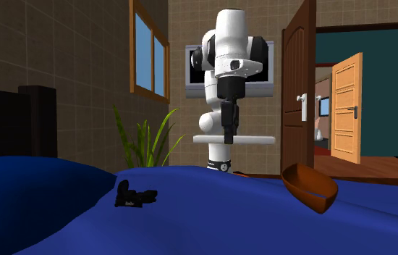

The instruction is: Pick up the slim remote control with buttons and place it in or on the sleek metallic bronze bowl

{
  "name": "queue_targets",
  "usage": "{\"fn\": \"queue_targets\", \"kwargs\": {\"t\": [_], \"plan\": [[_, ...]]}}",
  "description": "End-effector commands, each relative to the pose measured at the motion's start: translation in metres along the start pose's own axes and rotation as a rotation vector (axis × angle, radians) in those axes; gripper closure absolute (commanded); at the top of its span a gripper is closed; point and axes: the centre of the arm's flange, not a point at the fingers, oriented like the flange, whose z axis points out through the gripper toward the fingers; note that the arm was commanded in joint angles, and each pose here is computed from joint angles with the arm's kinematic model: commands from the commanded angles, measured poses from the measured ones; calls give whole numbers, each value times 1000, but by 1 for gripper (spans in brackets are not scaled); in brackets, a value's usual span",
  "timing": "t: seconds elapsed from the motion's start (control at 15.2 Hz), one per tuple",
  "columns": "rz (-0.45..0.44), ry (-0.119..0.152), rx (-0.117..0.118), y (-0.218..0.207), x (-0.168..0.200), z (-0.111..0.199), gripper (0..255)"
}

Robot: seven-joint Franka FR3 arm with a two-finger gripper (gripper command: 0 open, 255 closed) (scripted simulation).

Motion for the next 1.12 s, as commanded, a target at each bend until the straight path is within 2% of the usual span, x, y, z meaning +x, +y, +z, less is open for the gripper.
{"fn": "queue_targets", "kwargs": {"t": [0.0, 0.73, 1.06], "plan": [[1, 1, 0, -3, 27, 0, 255], [1, 1, 0, -14, 178, 0, 255], [1, 1, 0, -14, 178, 26, 255]]}}
